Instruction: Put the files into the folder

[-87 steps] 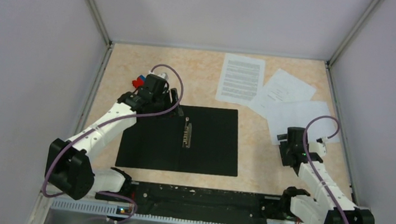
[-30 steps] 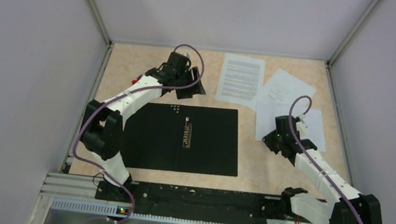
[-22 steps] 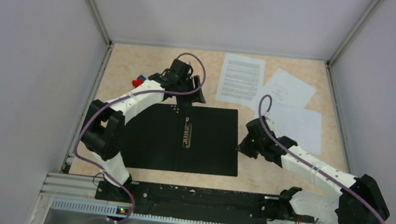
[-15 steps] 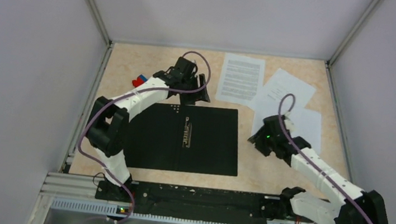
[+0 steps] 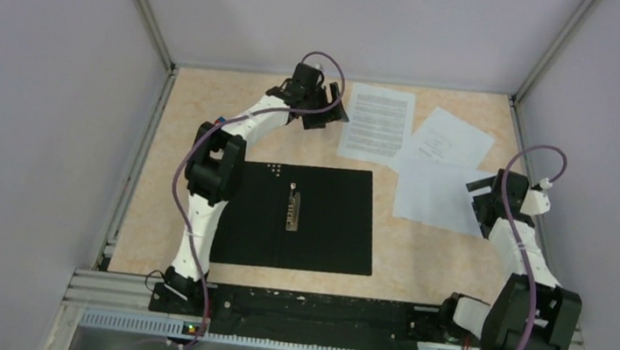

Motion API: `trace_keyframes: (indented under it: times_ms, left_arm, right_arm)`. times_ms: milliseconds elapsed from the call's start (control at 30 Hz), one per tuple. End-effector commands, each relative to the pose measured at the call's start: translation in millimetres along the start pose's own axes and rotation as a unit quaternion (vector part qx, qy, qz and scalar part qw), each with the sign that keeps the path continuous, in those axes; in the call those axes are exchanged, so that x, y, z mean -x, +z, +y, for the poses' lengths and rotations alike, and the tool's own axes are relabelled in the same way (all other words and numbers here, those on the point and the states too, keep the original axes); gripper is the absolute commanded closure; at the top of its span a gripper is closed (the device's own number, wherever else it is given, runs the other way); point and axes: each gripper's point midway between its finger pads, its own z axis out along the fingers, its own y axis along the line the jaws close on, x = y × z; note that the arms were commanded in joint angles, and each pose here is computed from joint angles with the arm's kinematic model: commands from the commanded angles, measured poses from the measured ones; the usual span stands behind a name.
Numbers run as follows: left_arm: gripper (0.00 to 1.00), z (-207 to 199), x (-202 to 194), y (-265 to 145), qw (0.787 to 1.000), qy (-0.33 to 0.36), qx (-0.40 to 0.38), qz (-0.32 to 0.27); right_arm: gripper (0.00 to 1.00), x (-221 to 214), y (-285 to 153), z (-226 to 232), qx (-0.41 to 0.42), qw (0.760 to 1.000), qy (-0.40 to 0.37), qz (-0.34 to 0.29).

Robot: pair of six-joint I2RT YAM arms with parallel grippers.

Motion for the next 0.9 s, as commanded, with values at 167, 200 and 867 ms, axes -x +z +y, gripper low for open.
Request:
trace_keyframes:
  times_ms: [167, 200, 867]
  left_arm:
    - [0.17, -25.6, 57.6, 36.0, 0.996, -0.004, -0.06, -0.064]
    - [0.17, -25.8, 61.1, 39.6, 0.996, -0.011, -0.06, -0.069]
    - [0.14, -2.1, 93.0, 70.0, 0.98, -0.103, -0.014, -0.167]
  right_arm:
    - [0.05, 17.5, -17.8, -20.3, -0.05, 0.997, 0.043, -0.031]
    - [0.04, 16.0, -22.8, -25.6, -0.059, 0.997, 0.039, -0.028]
    - [0.01, -25.2, 7.7, -48.1, -0.062, 0.996, 0.059, 0.007]
